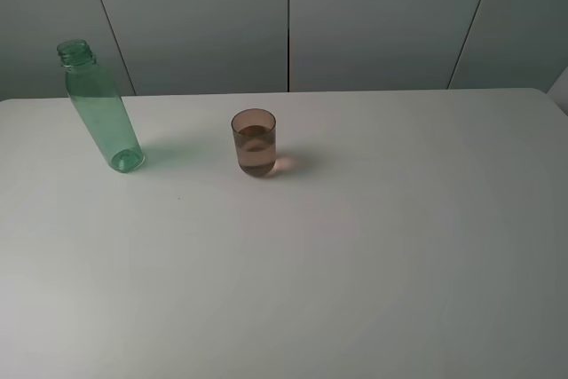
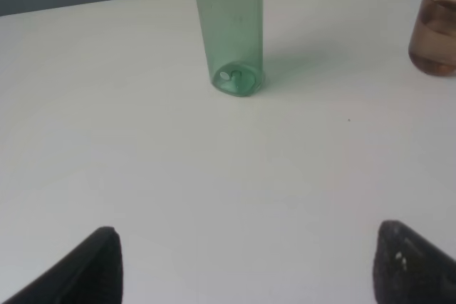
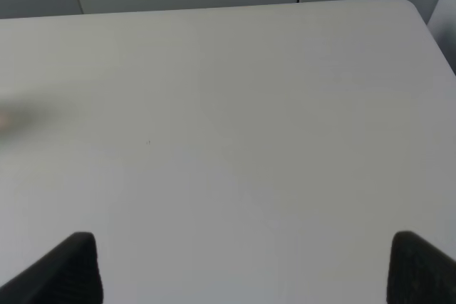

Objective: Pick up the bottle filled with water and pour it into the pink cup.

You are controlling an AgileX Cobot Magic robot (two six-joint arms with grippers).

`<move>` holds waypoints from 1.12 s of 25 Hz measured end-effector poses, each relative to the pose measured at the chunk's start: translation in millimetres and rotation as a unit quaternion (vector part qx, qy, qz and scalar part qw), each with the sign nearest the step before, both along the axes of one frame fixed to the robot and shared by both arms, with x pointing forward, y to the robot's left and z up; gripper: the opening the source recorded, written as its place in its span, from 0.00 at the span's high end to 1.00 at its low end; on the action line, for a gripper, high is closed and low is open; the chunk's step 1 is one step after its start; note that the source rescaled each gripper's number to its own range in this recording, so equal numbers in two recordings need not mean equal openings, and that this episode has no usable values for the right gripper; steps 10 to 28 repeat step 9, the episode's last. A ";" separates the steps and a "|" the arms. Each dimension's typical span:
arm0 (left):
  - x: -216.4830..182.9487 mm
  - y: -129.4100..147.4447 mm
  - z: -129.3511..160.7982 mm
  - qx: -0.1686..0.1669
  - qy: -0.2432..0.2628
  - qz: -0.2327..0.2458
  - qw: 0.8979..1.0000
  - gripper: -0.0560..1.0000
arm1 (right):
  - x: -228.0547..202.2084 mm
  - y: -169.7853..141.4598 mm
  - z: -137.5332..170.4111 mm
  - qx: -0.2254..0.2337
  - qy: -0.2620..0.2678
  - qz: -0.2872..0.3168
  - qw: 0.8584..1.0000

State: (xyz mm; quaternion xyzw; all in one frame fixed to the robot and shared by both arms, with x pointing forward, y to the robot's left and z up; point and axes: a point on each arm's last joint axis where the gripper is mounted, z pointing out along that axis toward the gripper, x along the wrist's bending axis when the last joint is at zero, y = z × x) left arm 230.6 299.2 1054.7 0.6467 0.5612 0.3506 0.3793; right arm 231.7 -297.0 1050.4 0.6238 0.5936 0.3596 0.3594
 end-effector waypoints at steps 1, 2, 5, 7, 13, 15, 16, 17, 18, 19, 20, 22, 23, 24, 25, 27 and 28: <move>0.0 0.0 0.0 0.000 0.000 0.000 1.000 0.47 | 0.0 0.0 0.0 0.000 0.000 0.000 1.000; 0.0 0.0 0.0 0.000 0.000 -0.001 1.000 0.47 | 0.0 0.0 0.0 0.000 0.000 0.000 1.000; 0.0 0.0 0.0 0.000 0.000 -0.001 1.000 0.47 | 0.0 0.0 0.0 0.000 0.000 0.000 1.000; 0.0 0.0 0.0 0.000 0.000 -0.001 1.000 0.47 | 0.0 0.0 0.0 0.000 0.000 0.000 1.000; 0.0 0.0 0.0 0.000 0.000 -0.001 1.000 0.47 | 0.0 0.0 0.0 0.000 0.000 0.000 1.000; 0.0 0.0 0.0 0.000 0.000 -0.001 1.000 0.47 | 0.0 0.0 0.0 0.000 0.000 0.000 1.000; 0.0 0.0 0.0 0.000 0.000 -0.001 1.000 0.47 | 0.0 0.0 0.0 0.000 0.000 0.000 1.000; 0.0 0.0 0.0 0.000 0.000 -0.001 1.000 0.47 | 0.0 0.0 0.0 0.000 0.000 0.000 1.000; 0.0 0.0 0.0 0.000 0.000 -0.001 1.000 0.47 | 0.0 0.0 0.0 0.000 0.000 0.000 1.000; 0.0 0.0 0.0 0.000 0.000 -0.001 1.000 0.47 | 0.0 0.0 0.0 0.000 0.000 0.000 1.000; 0.0 0.0 0.0 0.000 0.000 -0.001 1.000 0.47 | 0.0 0.0 0.0 0.000 0.000 0.000 1.000; 0.0 0.0 0.0 0.000 0.000 -0.001 1.000 0.47 | 0.0 0.0 0.0 0.000 0.000 0.000 1.000; 0.0 0.0 0.0 0.000 0.000 -0.001 1.000 0.47 | 0.0 0.0 0.0 0.000 0.000 0.000 1.000; 0.0 0.0 0.0 0.000 0.000 -0.001 1.000 0.47 | 0.0 0.0 0.0 0.000 0.000 0.000 1.000; 0.0 0.0 0.0 0.000 0.000 -0.001 1.000 0.47 | 0.0 0.0 0.0 0.000 0.000 0.000 1.000; 0.0 0.0 0.0 0.000 0.000 -0.001 1.000 0.47 | 0.0 0.0 0.0 0.000 0.000 0.000 1.000; 0.0 0.0 0.0 0.000 0.000 -0.001 1.000 0.47 | 0.0 0.0 0.0 0.000 0.000 0.000 1.000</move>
